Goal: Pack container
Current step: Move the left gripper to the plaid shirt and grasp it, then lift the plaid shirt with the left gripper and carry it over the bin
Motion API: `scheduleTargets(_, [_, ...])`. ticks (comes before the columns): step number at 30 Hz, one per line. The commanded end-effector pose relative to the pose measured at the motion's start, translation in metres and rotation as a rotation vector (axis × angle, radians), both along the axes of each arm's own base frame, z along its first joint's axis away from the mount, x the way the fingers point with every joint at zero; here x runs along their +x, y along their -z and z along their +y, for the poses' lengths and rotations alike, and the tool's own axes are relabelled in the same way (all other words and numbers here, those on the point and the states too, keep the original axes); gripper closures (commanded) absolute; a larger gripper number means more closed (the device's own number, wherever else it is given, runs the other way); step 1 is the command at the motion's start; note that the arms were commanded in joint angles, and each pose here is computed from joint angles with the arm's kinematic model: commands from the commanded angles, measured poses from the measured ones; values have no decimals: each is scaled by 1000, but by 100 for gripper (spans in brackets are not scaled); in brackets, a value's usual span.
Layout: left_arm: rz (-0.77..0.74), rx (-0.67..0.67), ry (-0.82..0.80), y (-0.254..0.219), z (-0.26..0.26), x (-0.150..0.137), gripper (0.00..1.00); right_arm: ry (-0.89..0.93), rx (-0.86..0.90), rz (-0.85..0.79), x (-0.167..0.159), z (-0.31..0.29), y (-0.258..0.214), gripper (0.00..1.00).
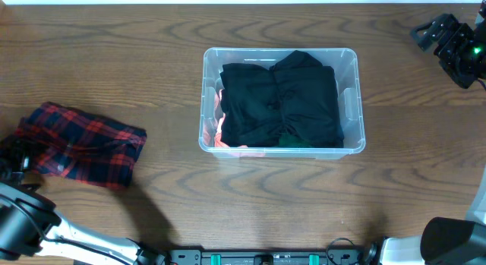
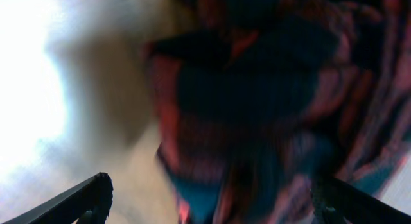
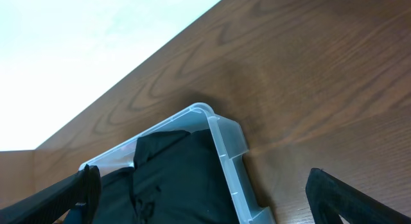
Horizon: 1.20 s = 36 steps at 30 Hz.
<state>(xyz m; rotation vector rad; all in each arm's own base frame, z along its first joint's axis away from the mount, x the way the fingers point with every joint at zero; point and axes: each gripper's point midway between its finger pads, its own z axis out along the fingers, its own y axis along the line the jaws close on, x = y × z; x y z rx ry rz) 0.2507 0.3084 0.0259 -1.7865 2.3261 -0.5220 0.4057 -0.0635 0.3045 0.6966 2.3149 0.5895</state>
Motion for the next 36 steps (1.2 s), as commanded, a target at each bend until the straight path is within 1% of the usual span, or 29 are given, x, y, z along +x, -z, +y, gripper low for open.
scheduleTargets(1, [-90,-24,123,13,-14,24,2,2,12,1,-1,0,0,1])
scheduleTargets(3, [-133,-26,167,18,-19,37,2,2,11,0,-1,0,0,1])
scheduleTargets(7, [-142,-14,215,25,-28,54,2,2,12,1,-1,0,0,1])
scheduleTargets(9, [-136,-2,231,26,-30,58,19,2,11,0,-1,0,0,1])
scheduleTargets(11, [-131,5,244,27,-32,61,47,2,12,1,-1,0,0,1])
scheduleTargets(14, [-114,4,253,28,-36,61,78,2,11,0,-1,0,0,1])
scheduleTargets(15, [-113,0,252,28,-36,61,90,2,12,1,-1,0,0,1])
scheduleTargets(16, [-109,-8,251,28,-38,60,94,2,12,1,-1,0,0,1])
scheduleTargets(19, [-96,-39,238,26,-44,56,94,2,12,1,-1,0,0,1])
scheduleTargets(21, [-128,-96,189,16,-52,60,94,2,12,1,-1,0,0,1])
scheduleTargets(23, [-231,-183,145,-7,-64,75,94,2,12,1,-1,0,0,1])
scheduleTargets(25, [-353,-264,121,-40,-78,89,94,2,12,1,-1,0,0,1])
scheduleTargets(28, [-474,-332,105,-94,-96,99,94,2,12,1,-1,0,0,1])
scheduleTargets(30, [-528,-331,116,-132,-111,102,94,2,12,1,-1,-1,0,1])
scheduleTargets(36, [-665,-187,199,-240,-166,103,94,2,11,0,-1,0,0,1])
